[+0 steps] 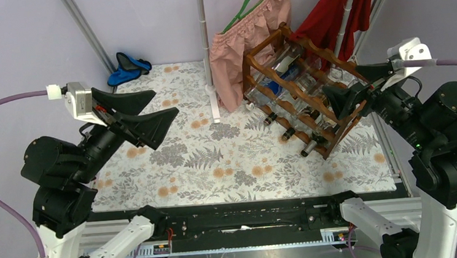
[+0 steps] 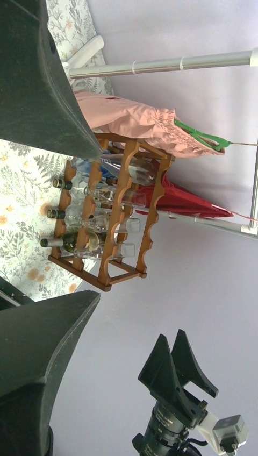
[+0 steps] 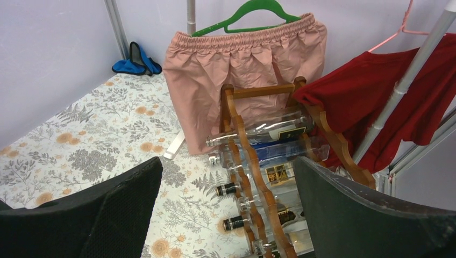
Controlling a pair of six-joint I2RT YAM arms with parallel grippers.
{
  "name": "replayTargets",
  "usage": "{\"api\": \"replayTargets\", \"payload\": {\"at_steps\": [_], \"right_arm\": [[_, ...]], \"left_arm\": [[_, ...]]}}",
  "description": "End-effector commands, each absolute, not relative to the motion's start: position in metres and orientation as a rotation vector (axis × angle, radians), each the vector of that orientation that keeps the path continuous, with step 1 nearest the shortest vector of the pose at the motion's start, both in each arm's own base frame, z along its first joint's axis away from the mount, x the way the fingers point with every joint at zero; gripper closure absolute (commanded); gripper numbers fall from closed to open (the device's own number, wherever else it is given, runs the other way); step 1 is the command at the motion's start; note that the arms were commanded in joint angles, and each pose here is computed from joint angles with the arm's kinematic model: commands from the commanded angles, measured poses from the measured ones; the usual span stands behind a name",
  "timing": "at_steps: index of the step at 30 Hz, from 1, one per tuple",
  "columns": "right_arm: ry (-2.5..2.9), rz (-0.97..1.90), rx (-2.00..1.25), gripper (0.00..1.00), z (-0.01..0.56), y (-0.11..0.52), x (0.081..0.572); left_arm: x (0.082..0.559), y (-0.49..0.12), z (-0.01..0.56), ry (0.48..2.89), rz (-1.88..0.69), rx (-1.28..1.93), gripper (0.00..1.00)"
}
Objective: Put the wine bottle on the wine rack
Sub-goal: Reset both arms
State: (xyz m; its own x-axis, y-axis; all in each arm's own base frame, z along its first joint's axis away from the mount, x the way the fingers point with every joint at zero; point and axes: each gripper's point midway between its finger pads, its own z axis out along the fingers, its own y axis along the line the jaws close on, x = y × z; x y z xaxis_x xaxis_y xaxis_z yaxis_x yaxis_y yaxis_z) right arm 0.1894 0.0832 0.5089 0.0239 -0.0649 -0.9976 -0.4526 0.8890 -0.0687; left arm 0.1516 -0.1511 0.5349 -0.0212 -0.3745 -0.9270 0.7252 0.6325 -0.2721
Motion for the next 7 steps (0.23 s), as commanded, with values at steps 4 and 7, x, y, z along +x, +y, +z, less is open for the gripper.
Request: {"api": "replayTargets", "payload": {"at_steps": [4, 7], "right_arm": [[1.484, 0.312, -0.453, 0.00, 0.523, 0.087, 0.192], [1.487, 0.330, -0.467, 0.00, 0.520, 0.091, 0.196]], "left_arm": [[0.157, -0.147, 0.531, 1.334, -0.866, 0.313, 0.01], [0.160, -0.148, 0.526, 1.330, -0.866, 0.312, 0.01]]}}
